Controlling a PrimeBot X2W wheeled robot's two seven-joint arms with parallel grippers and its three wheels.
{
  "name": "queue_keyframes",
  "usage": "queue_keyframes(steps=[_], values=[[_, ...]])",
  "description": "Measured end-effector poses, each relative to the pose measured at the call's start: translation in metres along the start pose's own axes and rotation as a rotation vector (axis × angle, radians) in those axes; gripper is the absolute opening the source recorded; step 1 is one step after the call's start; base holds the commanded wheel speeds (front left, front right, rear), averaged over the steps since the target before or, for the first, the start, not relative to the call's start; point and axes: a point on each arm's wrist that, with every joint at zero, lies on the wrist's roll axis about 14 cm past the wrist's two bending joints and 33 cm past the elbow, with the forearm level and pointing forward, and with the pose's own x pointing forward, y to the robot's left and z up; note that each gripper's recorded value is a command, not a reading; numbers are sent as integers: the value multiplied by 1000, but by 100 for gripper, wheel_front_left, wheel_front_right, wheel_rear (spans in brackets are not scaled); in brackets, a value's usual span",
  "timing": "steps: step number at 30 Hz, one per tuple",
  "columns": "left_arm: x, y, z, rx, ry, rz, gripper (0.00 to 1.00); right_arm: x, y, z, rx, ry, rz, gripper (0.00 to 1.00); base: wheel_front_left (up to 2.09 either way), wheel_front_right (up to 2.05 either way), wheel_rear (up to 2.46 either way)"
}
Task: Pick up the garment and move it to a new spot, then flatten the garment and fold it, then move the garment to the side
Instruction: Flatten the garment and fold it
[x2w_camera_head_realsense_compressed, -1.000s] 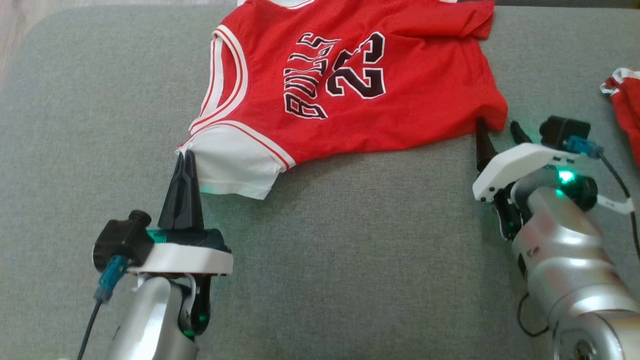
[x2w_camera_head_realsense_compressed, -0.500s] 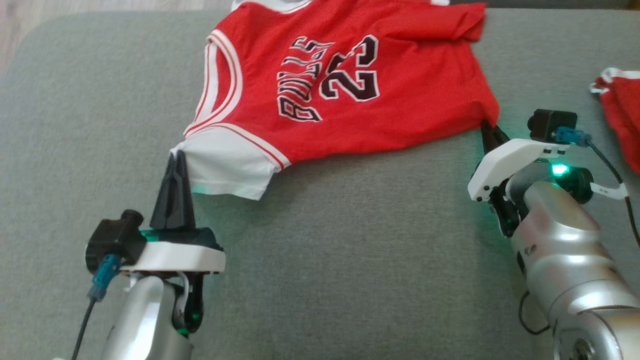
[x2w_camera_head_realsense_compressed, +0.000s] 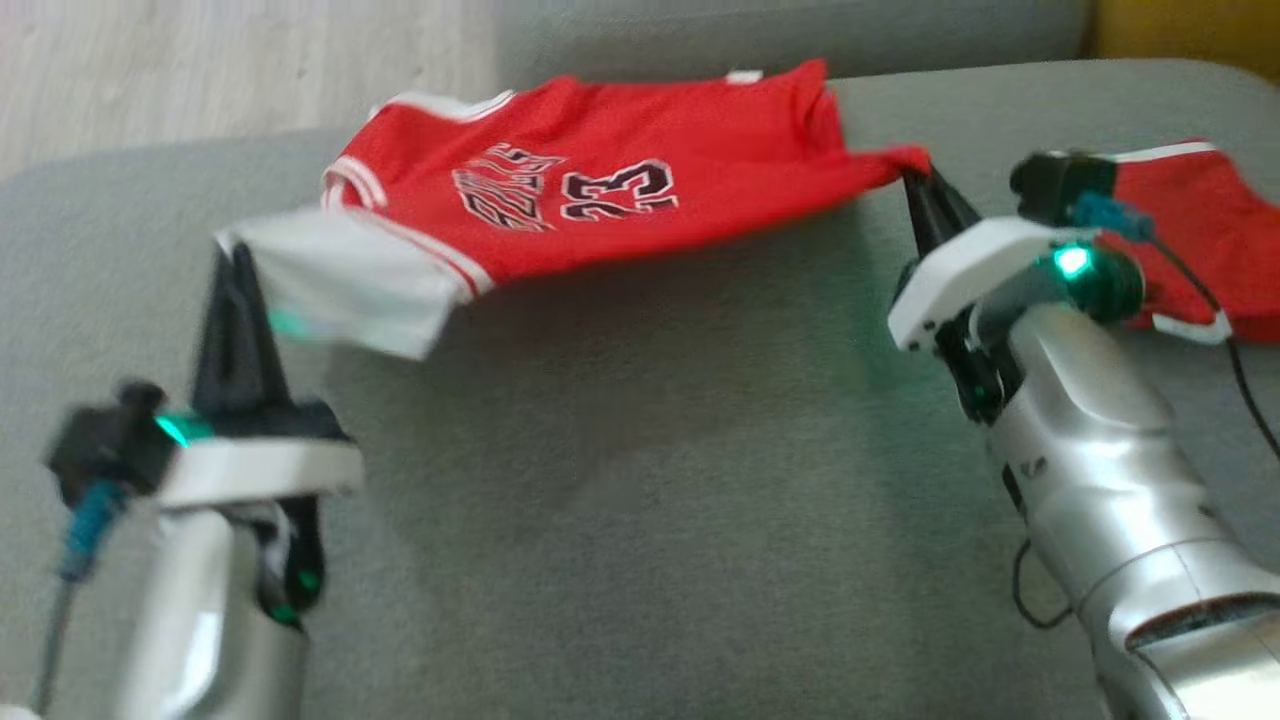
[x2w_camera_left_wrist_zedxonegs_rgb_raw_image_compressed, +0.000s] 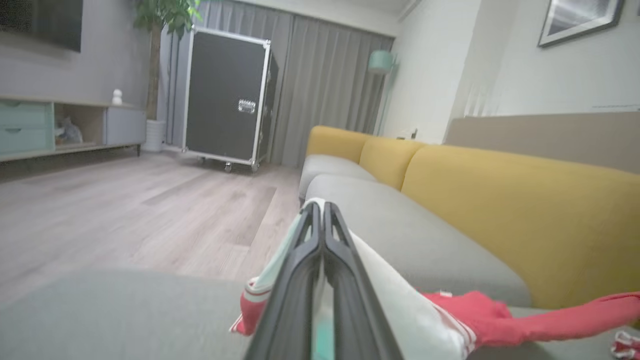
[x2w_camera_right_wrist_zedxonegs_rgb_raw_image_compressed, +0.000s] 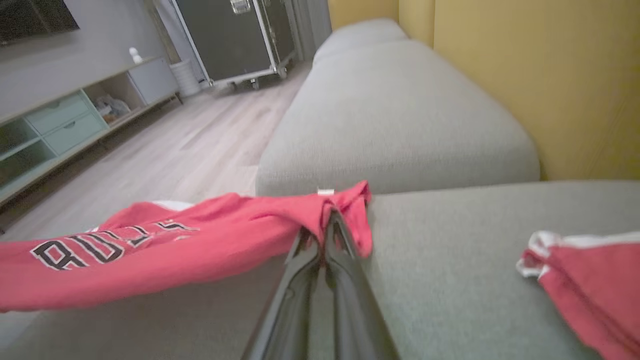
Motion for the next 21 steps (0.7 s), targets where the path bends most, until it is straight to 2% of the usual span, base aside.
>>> queue_keyframes(steps=[2,7,10,14,17,21], values=[[7,-3,15,1,-39,-13,0,-2,0,13,-10,-35,3,0,0,0,0],[32,-29,108,-52,-276,-79,0,-19,0,108,-107,-299,29,0,0,0,0],[31,-41,158,-97,-404,-108,0,-40,3,159,-159,-466,43,0,0,0,0],[18,-51,204,-149,-531,-135,0,-72,11,205,-206,-636,61,0,0,0,0],[5,-60,232,-169,-604,-160,0,-90,16,218,-216,-713,69,0,0,0,0],[0,-63,242,-193,-606,-177,0,-96,11,202,-219,-672,49,0,0,0,0]])
